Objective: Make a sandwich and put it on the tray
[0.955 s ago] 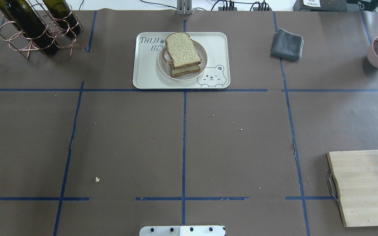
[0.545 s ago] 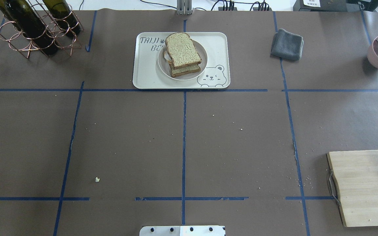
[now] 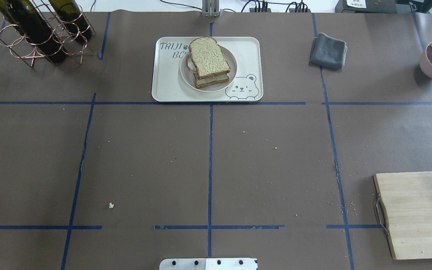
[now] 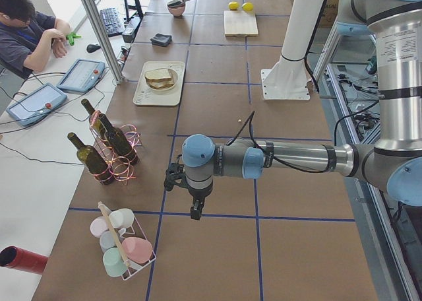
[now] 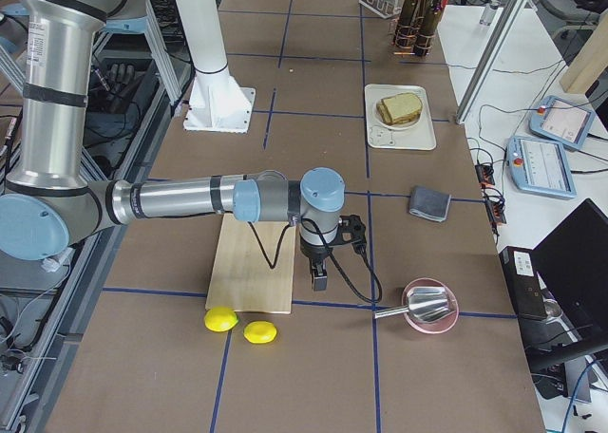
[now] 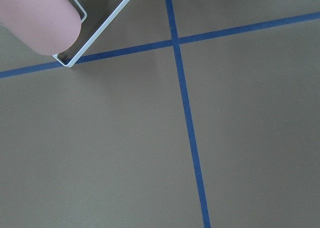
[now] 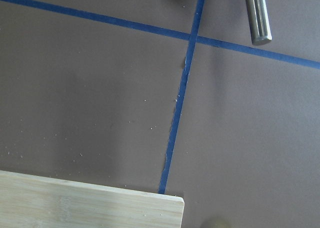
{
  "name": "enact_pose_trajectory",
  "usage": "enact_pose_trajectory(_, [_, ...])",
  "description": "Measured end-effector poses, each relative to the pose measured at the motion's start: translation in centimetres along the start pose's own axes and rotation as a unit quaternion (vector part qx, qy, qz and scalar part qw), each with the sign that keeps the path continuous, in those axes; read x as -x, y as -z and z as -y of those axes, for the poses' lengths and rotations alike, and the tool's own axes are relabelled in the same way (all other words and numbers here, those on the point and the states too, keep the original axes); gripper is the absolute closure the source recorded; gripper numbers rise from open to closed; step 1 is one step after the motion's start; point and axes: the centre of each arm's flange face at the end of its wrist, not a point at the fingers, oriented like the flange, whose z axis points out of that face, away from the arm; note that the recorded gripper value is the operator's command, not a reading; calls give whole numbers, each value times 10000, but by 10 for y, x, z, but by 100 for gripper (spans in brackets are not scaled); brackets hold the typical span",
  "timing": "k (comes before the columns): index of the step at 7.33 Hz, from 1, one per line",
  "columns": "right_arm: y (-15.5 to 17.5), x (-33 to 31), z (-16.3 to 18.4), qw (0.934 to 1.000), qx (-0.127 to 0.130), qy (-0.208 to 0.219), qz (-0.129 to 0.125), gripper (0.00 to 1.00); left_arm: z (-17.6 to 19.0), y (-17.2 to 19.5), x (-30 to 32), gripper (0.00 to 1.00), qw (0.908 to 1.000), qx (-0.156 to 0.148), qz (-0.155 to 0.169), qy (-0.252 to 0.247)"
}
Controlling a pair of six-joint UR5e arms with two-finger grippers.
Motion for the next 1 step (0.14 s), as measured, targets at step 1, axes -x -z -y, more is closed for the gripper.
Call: enact_pose_trajectory(1, [0, 0, 0, 10000, -1, 1, 4, 0, 0, 0, 0, 0, 10000, -11, 1, -14])
